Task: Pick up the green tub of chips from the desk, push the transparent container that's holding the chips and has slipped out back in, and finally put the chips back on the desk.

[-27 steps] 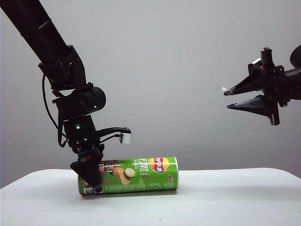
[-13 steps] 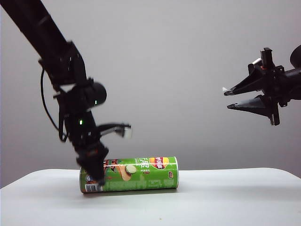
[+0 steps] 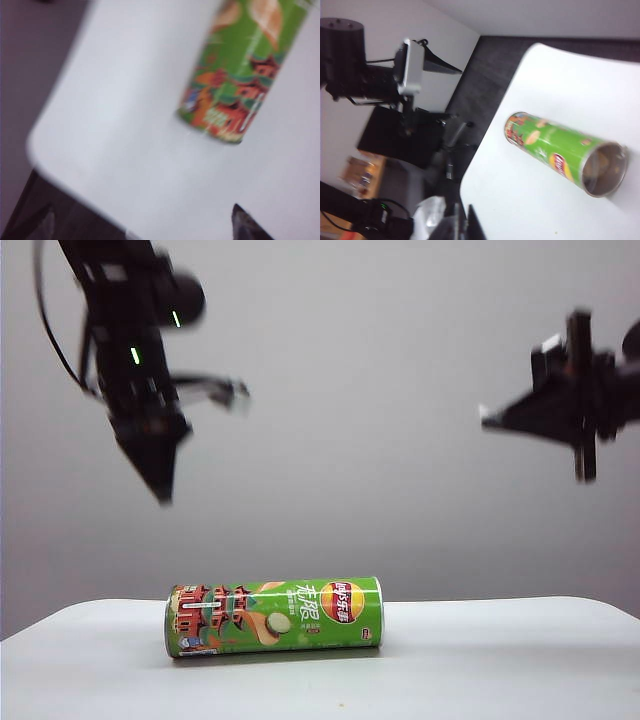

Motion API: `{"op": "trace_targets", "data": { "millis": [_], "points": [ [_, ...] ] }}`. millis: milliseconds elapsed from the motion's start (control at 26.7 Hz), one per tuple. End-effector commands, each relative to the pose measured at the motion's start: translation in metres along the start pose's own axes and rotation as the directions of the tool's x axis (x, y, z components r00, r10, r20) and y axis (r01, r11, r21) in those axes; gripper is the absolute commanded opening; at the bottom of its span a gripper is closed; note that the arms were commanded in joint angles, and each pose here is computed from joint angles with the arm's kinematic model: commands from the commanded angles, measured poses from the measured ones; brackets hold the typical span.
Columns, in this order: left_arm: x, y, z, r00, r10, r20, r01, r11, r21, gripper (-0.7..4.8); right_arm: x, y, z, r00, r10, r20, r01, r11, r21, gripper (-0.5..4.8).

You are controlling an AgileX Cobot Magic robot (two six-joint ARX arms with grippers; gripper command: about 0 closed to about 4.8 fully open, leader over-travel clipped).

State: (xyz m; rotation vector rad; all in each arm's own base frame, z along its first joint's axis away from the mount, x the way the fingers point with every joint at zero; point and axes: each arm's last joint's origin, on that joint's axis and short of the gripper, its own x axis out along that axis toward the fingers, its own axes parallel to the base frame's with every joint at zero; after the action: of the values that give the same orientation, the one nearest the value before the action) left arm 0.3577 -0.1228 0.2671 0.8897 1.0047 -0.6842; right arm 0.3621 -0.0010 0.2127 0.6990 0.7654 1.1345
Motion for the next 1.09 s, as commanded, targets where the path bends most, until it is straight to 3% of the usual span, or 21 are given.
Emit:
{"op": "trace_targets", "data": {
  "millis": [38,188,375,450,488,600,750,788,863,938,1050,1088],
  "points": [
    [-0.046,-0.004,-0.007,0.995,0.076,0.069,-0.068,0.991,-0.114,4.79,-0.009,0.035,0.002,0.987,-0.158,0.016,0.159,0.981,-0.108,-0.09],
    [-0.089,-0.015,-0.022,0.962,0.194,0.192,-0.158,0.969,-0.188,4.79,-0.021,0.069,-0.002,0.932,-0.359,0.047,0.362,0.921,-0.147,-0.09],
    [-0.113,-0.05,-0.059,0.915,0.279,0.293,-0.21,0.946,-0.246,4.79,-0.035,0.122,-0.018,0.898,-0.423,0.121,0.439,0.868,-0.23,-0.09],
    [-0.118,-0.071,-0.082,0.879,0.331,0.343,-0.241,0.93,-0.277,4.47,-0.043,0.154,-0.035,0.847,-0.485,0.217,0.53,0.794,-0.298,-0.09],
    [-0.119,-0.084,-0.097,0.834,0.388,0.391,-0.264,0.905,-0.333,4.07,-0.049,0.172,-0.046,0.806,-0.51,0.299,0.589,0.739,-0.327,-0.09],
    [-0.118,-0.101,-0.114,0.748,0.463,0.475,-0.28,0.87,-0.406,3.33,-0.056,0.192,-0.067,0.759,-0.495,0.423,0.639,0.691,-0.338,-0.09],
    [-0.114,-0.121,-0.135,0.63,0.548,0.551,-0.273,0.82,-0.503,3.16,-0.062,0.202,-0.097,0.697,-0.473,0.539,0.689,0.65,-0.32,-0.09],
    [-0.112,-0.129,-0.143,0.581,0.575,0.577,-0.244,0.798,-0.551,2.97,-0.063,0.202,-0.11,0.67,-0.47,0.575,0.712,0.625,-0.32,-0.09],
    [-0.109,-0.137,-0.152,0.534,0.6,0.596,-0.212,0.777,-0.592,2.93,-0.064,0.198,-0.127,0.655,-0.453,0.605,0.723,0.61,-0.325,-0.09],
    [-0.104,-0.146,-0.16,0.48,0.627,0.613,-0.196,0.758,-0.622,2.76,-0.063,0.192,-0.142,0.649,-0.435,0.624,0.719,0.618,-0.317,-0.09],
    [-0.084,-0.161,-0.175,0.387,0.655,0.649,-0.132,0.736,-0.664,2.66,-0.059,0.167,-0.174,0.616,-0.358,0.701,0.687,0.68,-0.256,-0.09],
    [-0.08,-0.164,-0.177,0.375,0.657,0.654,-0.124,0.734,-0.667,2.64,-0.058,0.163,-0.18,0.612,-0.336,0.716,0.676,0.692,-0.253,-0.09]
  ]
}}
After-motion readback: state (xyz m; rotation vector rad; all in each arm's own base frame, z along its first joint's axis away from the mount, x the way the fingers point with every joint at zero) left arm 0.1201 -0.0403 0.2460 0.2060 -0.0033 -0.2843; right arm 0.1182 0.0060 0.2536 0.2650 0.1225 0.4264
